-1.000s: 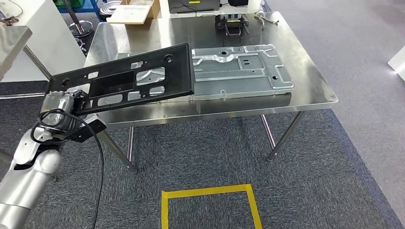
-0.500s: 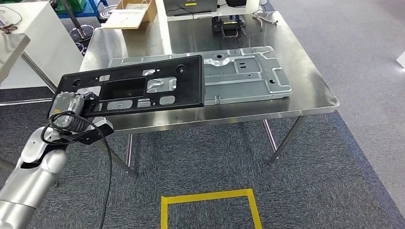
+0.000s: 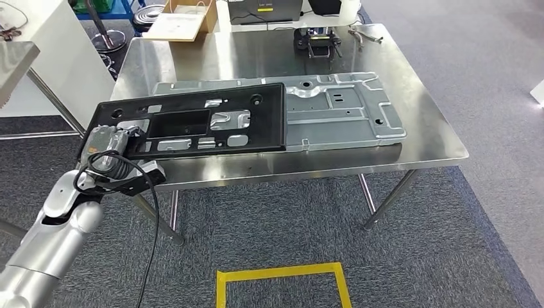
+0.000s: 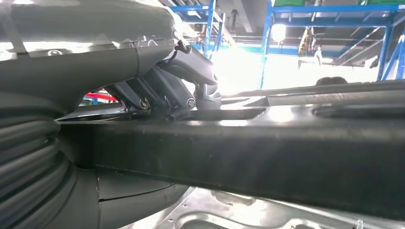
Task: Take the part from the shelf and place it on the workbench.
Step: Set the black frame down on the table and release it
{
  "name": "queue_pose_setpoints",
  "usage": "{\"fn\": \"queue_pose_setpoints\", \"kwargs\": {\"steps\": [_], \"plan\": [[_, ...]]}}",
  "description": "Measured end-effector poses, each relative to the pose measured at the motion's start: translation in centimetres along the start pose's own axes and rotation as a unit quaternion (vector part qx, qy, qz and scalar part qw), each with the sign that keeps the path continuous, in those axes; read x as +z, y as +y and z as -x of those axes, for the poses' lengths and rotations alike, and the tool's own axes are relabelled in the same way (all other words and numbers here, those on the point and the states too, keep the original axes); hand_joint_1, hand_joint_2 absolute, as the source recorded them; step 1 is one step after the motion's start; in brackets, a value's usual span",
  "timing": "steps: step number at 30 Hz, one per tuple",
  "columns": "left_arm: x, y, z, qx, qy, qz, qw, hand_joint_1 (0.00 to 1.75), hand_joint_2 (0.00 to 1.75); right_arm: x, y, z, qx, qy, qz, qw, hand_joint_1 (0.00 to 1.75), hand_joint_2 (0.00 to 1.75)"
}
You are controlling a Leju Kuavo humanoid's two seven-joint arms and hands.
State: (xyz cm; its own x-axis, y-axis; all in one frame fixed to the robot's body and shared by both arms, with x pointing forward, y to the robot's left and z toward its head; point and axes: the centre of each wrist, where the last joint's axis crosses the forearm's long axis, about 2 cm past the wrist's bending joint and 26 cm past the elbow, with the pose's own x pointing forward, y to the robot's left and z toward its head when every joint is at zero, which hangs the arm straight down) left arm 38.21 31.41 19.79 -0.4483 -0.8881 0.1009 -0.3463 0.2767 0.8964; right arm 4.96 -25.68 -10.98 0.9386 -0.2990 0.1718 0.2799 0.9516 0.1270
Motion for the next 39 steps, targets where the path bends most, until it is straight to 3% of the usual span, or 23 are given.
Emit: {"fn": "queue_pose_setpoints", "kwargs": {"steps": [18,31,39], "plan": [[-1.5,-1.9,-2.7,0.033,-0.025,0.015,0.999,1.75,1.75,0.0,0.0,0.1,0.002,-0.001,0.000,1.000,0.00,0.00],[-4.1,-1.3,-1.8,0.031,-0.027,0.001,0.999,1.75,1.75,0.0,0.1,-0.4,0.008,-0.004,-0.003,1.000,0.00,0.00],[-4.4,-3.3,-4.3,0.042,-0.049,0.038,0.997,1.75,1.75,0.0,-0.2,0.0,0.008,0.000,0.000,1.000,0.00,0.00]]}}
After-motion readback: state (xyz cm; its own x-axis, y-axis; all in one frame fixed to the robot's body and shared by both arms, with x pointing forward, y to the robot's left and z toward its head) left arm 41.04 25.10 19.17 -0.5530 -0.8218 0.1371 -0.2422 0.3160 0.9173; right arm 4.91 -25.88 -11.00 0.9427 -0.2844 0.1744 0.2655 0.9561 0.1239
